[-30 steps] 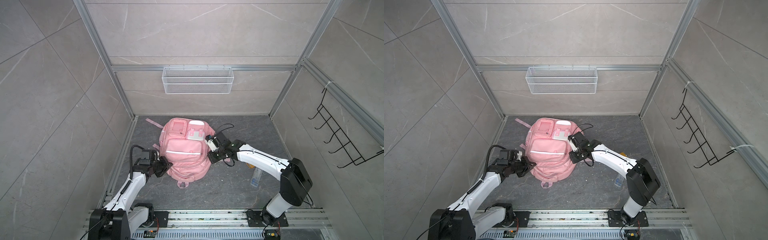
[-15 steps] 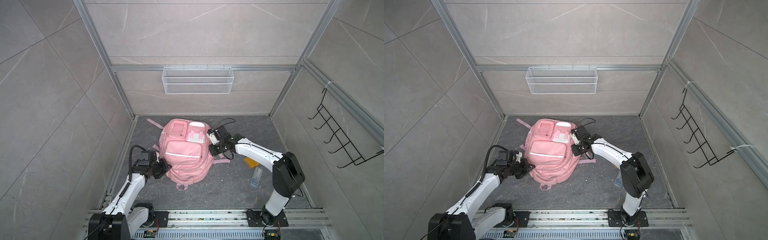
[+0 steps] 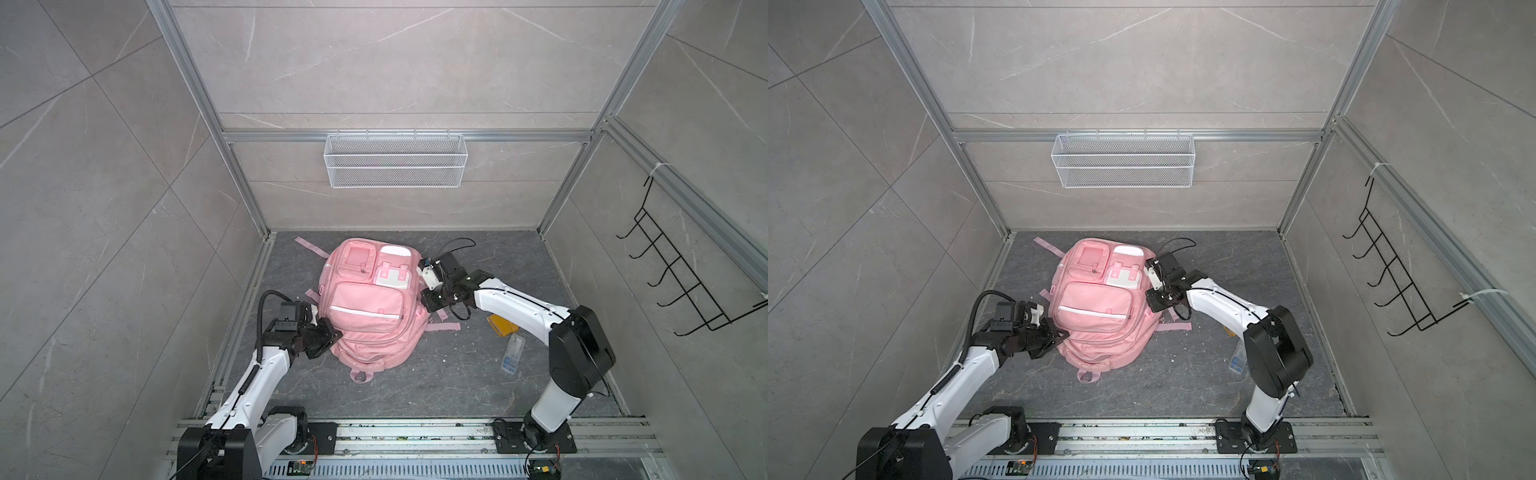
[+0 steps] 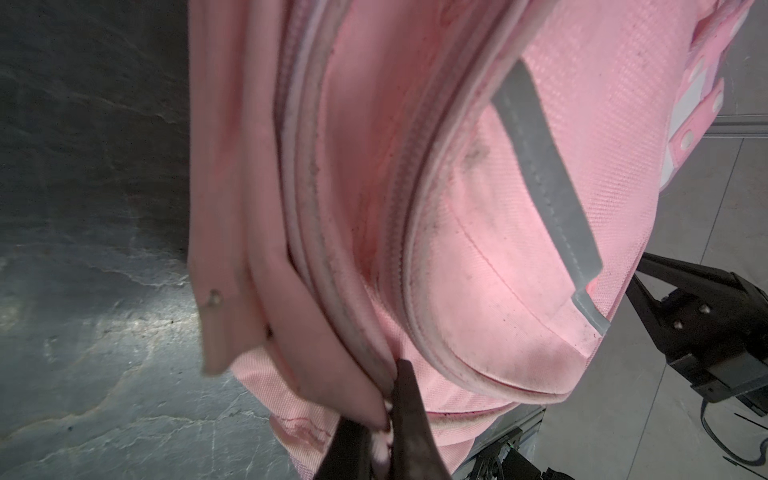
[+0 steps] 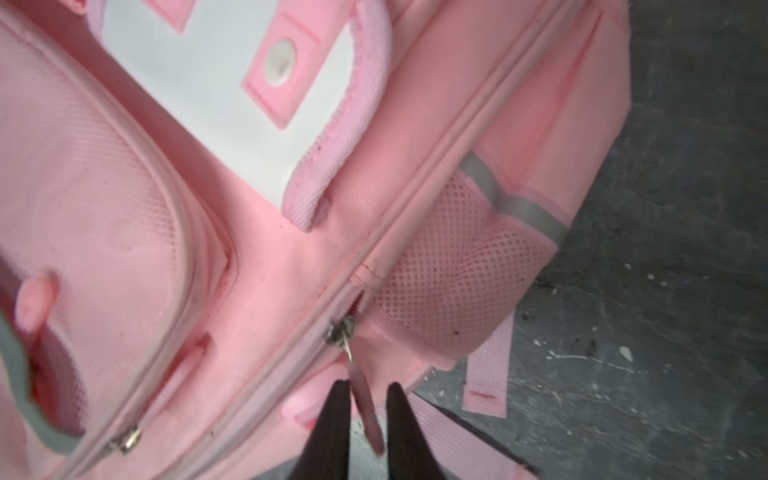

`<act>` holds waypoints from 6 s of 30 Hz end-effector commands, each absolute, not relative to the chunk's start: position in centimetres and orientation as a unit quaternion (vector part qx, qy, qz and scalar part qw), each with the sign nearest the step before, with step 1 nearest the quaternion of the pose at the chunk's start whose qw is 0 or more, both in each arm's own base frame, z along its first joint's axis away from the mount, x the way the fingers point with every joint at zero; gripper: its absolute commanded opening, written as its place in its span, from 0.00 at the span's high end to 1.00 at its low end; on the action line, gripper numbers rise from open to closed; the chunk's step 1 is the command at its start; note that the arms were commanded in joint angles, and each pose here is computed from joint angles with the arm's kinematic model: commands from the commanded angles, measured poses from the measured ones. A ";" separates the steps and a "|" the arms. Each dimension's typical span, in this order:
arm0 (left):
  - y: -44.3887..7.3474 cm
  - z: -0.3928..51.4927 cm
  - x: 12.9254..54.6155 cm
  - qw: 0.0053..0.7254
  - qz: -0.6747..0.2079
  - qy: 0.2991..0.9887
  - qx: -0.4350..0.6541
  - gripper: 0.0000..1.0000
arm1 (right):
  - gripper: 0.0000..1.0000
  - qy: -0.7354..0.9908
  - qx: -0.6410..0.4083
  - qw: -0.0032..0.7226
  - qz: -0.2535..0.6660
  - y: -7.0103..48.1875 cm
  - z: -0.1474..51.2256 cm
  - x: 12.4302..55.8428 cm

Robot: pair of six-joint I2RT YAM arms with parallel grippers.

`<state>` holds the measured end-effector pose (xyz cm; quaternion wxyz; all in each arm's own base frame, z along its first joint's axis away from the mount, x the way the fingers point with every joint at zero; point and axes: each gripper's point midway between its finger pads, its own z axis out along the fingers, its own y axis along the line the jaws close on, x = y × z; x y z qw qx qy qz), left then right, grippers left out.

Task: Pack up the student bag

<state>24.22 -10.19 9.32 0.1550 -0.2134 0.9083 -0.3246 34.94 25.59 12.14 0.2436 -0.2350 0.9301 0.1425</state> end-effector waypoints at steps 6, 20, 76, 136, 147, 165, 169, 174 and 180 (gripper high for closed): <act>-11.9 14.5 25.6 0.200 -0.374 0.896 -0.132 0.92 | 0.43 0.896 -0.271 0.310 0.169 24.8 20.6 32.0; -10.5 15.3 26.3 0.206 -0.328 0.910 -0.148 0.16 | 0.14 0.862 -0.421 0.214 0.184 27.1 18.3 28.3; -10.3 8.4 32.3 0.103 -0.288 0.932 -0.192 0.65 | 0.17 0.800 -0.538 0.093 0.251 34.5 9.1 25.5; -23.7 16.5 30.8 0.176 -0.289 0.911 0.234 0.45 | 1.00 0.945 -0.291 0.102 0.113 24.7 8.6 33.9; -26.7 11.9 31.1 0.112 -0.304 0.897 0.300 0.32 | 1.00 0.953 -0.265 0.105 0.102 24.4 8.8 35.3; -28.9 14.7 31.7 0.131 -0.349 0.900 0.225 1.00 | 1.00 0.929 -0.314 0.137 0.141 25.9 10.4 35.5; -27.5 17.1 34.4 0.158 -0.370 0.904 0.144 1.00 | 1.00 0.918 -0.332 0.143 0.165 25.6 10.6 32.9; -27.5 19.5 36.1 0.156 -0.407 0.894 0.106 1.00 | 1.00 0.900 -0.379 0.141 0.164 25.5 10.6 29.3; -29.0 21.0 36.9 0.140 -0.452 0.877 0.085 1.00 | 1.00 0.877 -0.432 0.138 0.156 27.8 10.8 27.0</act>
